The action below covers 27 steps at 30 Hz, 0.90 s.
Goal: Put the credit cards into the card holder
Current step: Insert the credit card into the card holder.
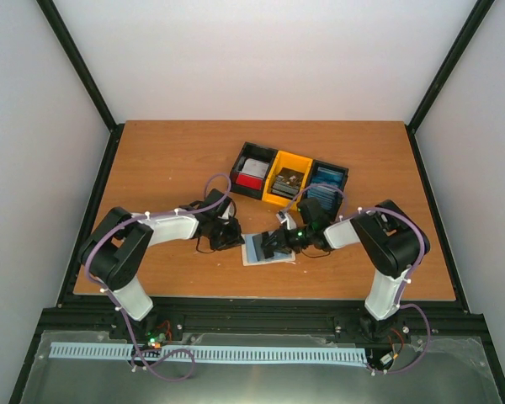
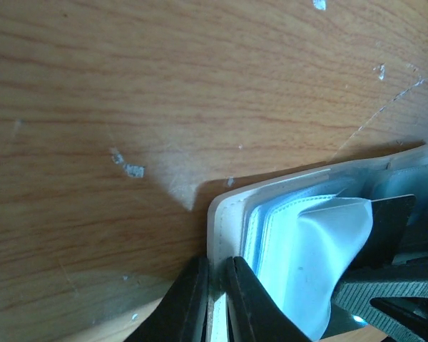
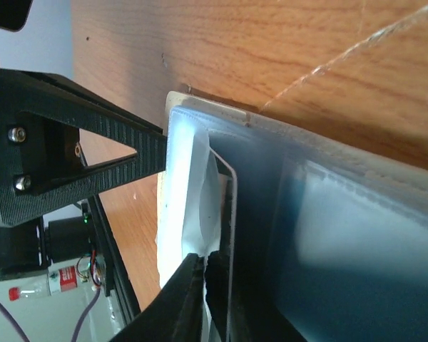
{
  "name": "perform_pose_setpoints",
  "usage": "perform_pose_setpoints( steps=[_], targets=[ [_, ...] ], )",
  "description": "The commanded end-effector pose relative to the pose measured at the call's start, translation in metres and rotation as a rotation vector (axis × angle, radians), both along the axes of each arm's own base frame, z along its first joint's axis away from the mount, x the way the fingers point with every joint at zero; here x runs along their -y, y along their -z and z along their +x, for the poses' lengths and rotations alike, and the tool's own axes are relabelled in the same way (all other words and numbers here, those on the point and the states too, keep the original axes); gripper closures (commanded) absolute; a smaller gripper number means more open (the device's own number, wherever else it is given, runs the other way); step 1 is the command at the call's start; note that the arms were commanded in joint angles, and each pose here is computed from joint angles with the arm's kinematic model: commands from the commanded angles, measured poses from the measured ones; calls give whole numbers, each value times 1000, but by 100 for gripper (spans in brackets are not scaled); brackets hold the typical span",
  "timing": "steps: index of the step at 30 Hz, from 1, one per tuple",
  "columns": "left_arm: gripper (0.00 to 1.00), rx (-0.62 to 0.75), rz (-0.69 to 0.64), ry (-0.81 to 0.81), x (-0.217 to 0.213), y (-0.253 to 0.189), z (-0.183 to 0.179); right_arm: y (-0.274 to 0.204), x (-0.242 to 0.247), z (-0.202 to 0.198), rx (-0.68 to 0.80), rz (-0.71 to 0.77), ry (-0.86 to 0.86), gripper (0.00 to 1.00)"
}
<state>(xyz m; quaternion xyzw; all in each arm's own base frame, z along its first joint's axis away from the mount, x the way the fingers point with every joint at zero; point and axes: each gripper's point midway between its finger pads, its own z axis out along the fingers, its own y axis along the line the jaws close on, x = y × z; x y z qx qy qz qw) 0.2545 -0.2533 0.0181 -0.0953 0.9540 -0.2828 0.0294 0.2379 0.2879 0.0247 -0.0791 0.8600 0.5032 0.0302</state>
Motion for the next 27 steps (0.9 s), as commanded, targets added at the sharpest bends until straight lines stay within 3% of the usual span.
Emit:
perform_pose_setpoints(
  steps=[1,6,10,12,27],
  targets=[
    [91,-60,56,-2,-8,16,-19,2,0,0,22,-49,42,87],
    [90,-27,37,19,-6,10,-17,0,18,9,40,-203,118,83],
    [87,-2,21,52,-2,4,-15,-8,28,8,79,-283,152,64],
    [85,8,14,61,-1,2,-14,-10,33,5,83,-310,156,60],
    [80,4,-55,94,6,2,-24,11,19,-8,53,-430,66,62]
  ],
)
